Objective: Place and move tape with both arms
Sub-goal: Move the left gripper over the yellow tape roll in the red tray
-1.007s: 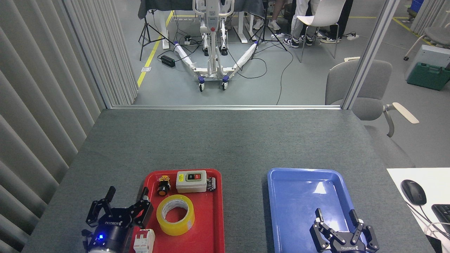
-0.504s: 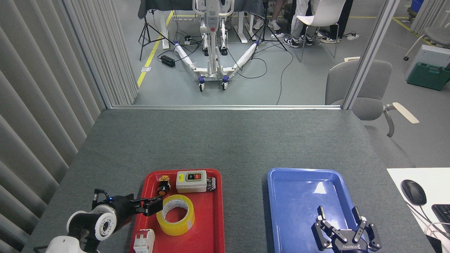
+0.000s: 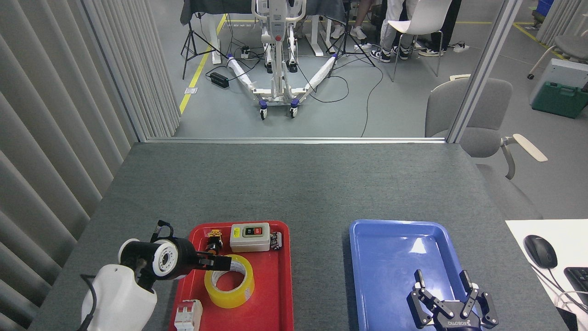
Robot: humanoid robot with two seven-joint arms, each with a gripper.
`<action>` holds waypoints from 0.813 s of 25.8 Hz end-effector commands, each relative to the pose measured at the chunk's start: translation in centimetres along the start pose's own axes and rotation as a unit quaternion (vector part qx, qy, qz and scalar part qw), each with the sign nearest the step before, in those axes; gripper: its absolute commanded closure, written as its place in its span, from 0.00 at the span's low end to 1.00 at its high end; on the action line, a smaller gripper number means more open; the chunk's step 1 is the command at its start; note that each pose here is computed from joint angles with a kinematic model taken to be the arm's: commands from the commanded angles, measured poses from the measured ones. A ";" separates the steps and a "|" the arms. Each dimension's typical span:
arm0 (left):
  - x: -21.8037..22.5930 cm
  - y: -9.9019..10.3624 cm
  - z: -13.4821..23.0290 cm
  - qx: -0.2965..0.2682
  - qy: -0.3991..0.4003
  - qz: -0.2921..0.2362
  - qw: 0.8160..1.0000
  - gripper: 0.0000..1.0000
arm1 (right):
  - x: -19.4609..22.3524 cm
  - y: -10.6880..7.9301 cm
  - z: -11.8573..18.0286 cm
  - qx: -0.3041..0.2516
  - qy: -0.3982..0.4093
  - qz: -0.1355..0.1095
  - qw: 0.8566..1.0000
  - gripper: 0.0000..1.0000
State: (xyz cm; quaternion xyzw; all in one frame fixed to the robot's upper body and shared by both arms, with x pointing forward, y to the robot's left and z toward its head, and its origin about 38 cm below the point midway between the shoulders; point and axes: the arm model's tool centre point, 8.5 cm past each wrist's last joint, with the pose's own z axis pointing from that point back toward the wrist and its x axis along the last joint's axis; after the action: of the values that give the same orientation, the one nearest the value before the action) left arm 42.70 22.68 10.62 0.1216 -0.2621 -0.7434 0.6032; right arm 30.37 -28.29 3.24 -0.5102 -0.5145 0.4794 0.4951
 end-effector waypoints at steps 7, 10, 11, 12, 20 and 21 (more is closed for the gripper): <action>1.6 -0.5 -3.0 -0.083 -0.006 -0.009 0.996 0.00 | -0.1 0.7 0.2 0.009 0.004 0.000 1.000 0.00; 1.4 0.0 -3.0 -0.098 0.001 -0.009 0.995 0.00 | -0.1 0.8 0.2 0.012 0.004 0.001 1.000 0.00; 1.3 0.0 -3.0 -0.097 0.004 -0.009 0.995 0.00 | 0.0 0.8 0.2 0.012 0.003 0.004 1.000 0.00; 1.2 0.1 -2.9 -0.098 0.007 -0.010 0.995 0.00 | 0.0 0.8 0.2 0.011 0.002 0.007 1.000 0.00; -0.2 -0.9 -4.3 -0.125 0.055 -0.001 0.991 0.10 | 0.2 0.9 0.3 0.004 0.003 0.008 1.000 0.00; -0.1 -1.0 -4.4 -0.126 0.055 -0.001 0.990 0.13 | 0.2 1.0 0.3 0.006 0.003 0.008 1.000 0.00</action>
State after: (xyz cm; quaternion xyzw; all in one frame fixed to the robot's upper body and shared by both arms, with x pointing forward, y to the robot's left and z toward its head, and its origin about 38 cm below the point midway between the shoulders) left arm 44.09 21.72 6.98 0.0867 -0.1424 -0.7656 0.6214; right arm 30.18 -28.10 2.41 -0.5135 -0.5075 0.4841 0.4944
